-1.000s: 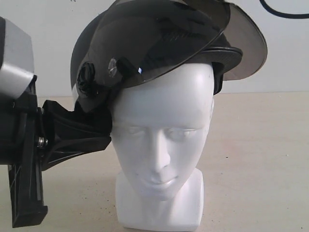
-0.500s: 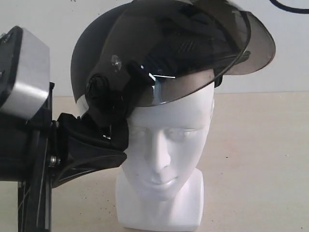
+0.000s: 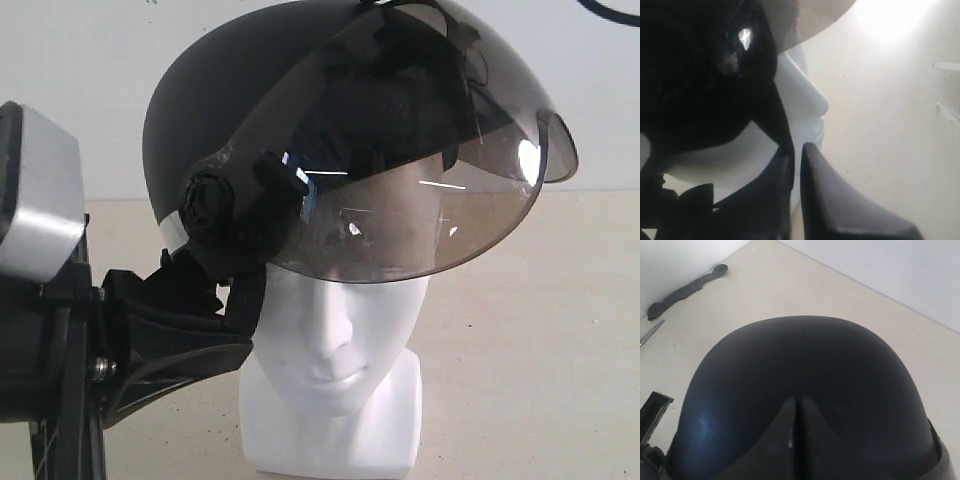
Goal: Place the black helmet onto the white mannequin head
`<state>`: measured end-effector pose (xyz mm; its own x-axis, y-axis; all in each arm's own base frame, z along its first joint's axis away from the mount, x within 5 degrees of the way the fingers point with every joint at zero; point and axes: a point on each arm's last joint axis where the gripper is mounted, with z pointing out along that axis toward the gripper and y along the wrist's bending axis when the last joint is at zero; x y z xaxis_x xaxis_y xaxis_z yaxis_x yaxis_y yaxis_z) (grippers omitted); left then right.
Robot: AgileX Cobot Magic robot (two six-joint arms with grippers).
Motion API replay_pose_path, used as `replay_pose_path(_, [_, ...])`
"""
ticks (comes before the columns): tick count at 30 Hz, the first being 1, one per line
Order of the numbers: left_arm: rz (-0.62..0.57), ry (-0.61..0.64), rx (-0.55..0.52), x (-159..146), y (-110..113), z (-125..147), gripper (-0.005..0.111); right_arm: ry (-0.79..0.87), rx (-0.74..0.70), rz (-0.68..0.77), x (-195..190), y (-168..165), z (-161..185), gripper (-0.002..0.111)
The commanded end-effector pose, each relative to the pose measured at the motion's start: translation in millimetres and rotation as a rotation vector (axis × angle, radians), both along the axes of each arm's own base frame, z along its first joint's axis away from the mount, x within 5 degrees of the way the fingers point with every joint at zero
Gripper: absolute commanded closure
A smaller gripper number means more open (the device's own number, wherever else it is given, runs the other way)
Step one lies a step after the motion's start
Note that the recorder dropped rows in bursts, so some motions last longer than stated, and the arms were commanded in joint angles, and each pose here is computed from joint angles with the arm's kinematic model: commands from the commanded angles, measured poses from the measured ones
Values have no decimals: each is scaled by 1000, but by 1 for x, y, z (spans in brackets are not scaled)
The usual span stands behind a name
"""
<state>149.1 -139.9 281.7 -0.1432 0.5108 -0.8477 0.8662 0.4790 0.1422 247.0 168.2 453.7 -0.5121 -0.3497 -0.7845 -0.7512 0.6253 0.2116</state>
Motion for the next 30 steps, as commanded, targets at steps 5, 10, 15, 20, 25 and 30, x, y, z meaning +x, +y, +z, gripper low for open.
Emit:
replay_pose_path(5, [-223, 231, 62, -51, 9, -24, 102, 127, -156, 98, -15, 17, -24, 109])
replay_pose_path(10, [-212, 270, 67, -55, 12, -32, 102, 120, -208, 34, -10, 11, -27, 109])
replay_pose_path(15, [-199, 293, 65, -56, 12, -34, 102, 118, -209, 27, -11, 10, -26, 109])
replay_pose_path(20, [-198, 297, 59, -56, 12, -34, 102, 58, -272, -67, -15, -5, -18, 109])
replay_pose_path(25, [-180, 280, 53, -54, 12, -34, 102, 40, -272, -86, -19, -10, -13, 109])
replay_pose_path(30, [-144, 238, 37, -48, 11, -27, 102, 53, -281, -85, -17, -8, -17, 109])
